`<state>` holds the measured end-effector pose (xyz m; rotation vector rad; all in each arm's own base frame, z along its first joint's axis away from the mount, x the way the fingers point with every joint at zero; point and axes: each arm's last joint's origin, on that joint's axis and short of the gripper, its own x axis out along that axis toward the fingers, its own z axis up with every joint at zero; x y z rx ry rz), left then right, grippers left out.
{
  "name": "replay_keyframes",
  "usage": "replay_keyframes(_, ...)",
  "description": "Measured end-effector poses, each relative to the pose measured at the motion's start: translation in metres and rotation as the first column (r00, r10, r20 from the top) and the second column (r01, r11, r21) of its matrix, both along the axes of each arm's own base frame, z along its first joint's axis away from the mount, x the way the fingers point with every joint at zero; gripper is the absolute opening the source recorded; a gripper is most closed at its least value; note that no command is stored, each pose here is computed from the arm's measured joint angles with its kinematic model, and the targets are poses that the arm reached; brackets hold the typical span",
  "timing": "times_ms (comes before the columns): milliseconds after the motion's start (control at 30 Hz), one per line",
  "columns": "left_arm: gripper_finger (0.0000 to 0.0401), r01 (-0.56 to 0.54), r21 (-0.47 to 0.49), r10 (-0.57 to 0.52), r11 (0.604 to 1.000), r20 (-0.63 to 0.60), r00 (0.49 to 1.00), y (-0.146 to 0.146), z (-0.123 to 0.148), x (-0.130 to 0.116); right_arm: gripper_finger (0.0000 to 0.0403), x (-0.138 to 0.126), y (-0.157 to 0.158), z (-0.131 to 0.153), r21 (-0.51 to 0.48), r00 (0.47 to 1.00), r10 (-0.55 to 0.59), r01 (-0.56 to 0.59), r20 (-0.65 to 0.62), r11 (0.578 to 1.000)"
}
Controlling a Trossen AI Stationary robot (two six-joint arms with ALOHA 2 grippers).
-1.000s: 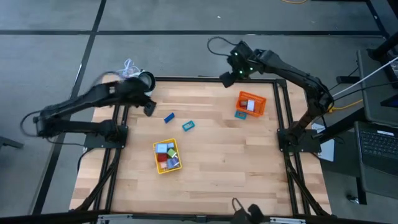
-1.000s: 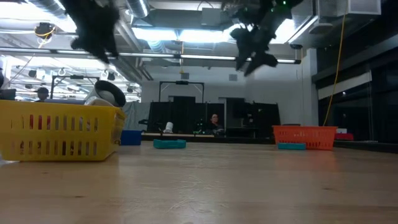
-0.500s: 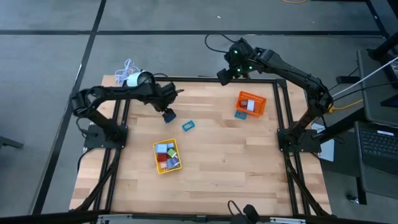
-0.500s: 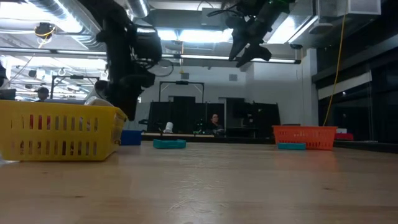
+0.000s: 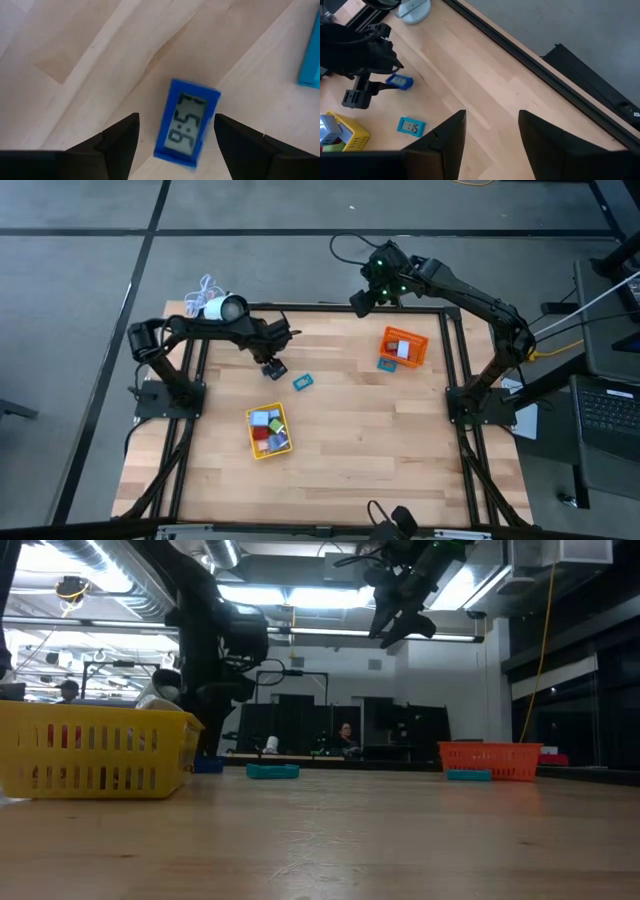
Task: Pick & Place Office items
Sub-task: Put the blue digital timer into the orange bin
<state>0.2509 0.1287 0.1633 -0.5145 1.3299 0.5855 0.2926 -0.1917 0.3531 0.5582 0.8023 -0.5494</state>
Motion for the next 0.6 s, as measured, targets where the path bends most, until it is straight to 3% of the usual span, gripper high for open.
replay_keyframes(333,0.0253,0.008,-0.057,-0.009,0.998,-0.012,1.000,0.001,-0.015,0.005,0.0187,0.000,0.000,0.000,0.000,1.000,0.000,0.000,0.000,1.000)
replay_keyframes(600,0.0253,0.139,-0.061,-0.142,0.988,-0.046,0.989,-0.003,-0.018,0.005,0.0187,0.000,0.000,0.000,0.001,1.000,0.000,0.000,0.000,1.000)
